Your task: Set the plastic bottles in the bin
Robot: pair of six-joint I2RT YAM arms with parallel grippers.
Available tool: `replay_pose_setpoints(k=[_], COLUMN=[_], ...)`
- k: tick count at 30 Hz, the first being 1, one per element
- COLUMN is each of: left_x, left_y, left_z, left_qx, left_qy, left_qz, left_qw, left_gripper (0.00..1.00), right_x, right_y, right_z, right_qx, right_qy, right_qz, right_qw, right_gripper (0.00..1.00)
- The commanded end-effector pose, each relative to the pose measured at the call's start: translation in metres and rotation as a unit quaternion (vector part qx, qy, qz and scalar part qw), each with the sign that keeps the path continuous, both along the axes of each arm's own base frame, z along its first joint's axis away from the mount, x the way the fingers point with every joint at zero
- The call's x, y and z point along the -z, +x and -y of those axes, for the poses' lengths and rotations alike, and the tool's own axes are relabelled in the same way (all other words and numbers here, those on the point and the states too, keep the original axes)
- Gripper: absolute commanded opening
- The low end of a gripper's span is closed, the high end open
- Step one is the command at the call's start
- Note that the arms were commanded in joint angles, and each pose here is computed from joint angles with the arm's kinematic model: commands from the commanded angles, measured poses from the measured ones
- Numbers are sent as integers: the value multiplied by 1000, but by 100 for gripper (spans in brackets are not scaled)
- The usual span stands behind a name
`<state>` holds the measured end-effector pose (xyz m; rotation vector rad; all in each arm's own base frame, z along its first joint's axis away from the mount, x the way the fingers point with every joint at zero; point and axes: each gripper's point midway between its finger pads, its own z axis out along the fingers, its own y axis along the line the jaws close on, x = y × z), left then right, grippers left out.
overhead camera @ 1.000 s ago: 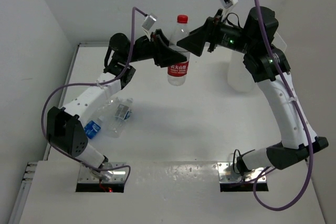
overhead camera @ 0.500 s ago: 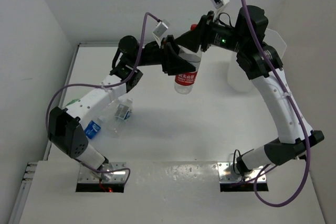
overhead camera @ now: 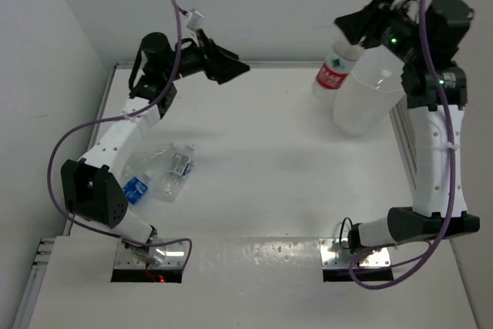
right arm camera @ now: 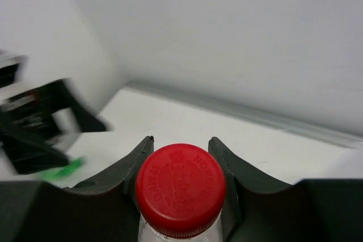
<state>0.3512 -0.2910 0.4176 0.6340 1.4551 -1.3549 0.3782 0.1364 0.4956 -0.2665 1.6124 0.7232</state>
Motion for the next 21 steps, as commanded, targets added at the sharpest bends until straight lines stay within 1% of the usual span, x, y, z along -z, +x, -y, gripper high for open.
replay_pose_setpoints(k=[1,2,3,4,5,6,7,8,9,10,11,12,13,14,17,18,19,20,21], left_x=[-37,-28,-27,-23,-23,-20,-11,-6,-1,1,14,19,24,30,53,70,81,87,98], left_y=[32,38,44,50,52,54,62,63,63,69,71,75,76,79,77,69,67,65,59], left_z=[-62,-69,-76,-80,-88,-95,-101,-109,-112,-121,-127,-135,-138,-150,-167,-171,-176,-183,-186], left_qx=[-116,-128,-144,-162,-177,-192,-215,-228,-237,-256,-263,-276,-282,-292,-298,-291,-284,-289,-275], left_qy=[25,40,57,68,82,90,100,109,116,120,135,143,152,163,226,256,289,313,338], left_qz=[90,81,104,106,119,121,111,105,101,93,81,72,65,58,39,12,21,20,18], left_qw=[989,988,982,979,974,970,965,962,959,955,952,948,945,941,927,922,914,905,900], left_gripper=[100,100,100,100,100,100,100,100,100,100,100,100,100,100,100,100,100,100,100], right_x=[-62,-68,-69,-64,-60,-56,-48,-45,-26,-27,-22,-11,-6,-4,10,13,22,27,28], right_y=[0,-1,9,15,26,30,37,40,51,57,62,76,81,85,106,113,119,124,126], right_z=[83,102,127,140,169,183,204,213,225,237,245,255,258,260,270,275,279,281,280], right_qx=[141,174,233,255,302,329,360,375,394,411,423,436,439,442,463,473,478,483,483], right_qy=[-62,-78,-88,-113,-137,-147,-177,-184,-192,-205,-209,-209,-209,-208,-215,-213,-215,-215,-216], right_qz=[125,138,142,145,151,148,150,152,139,149,146,135,130,131,134,135,125,118,114], right_qw=[980,972,958,949,931,921,903,896,888,876,870,865,864,863,850,844,842,841,841], right_gripper=[0,0,0,0,0,0,0,0,0,0,0,0,0,0,0,0,0,3,8])
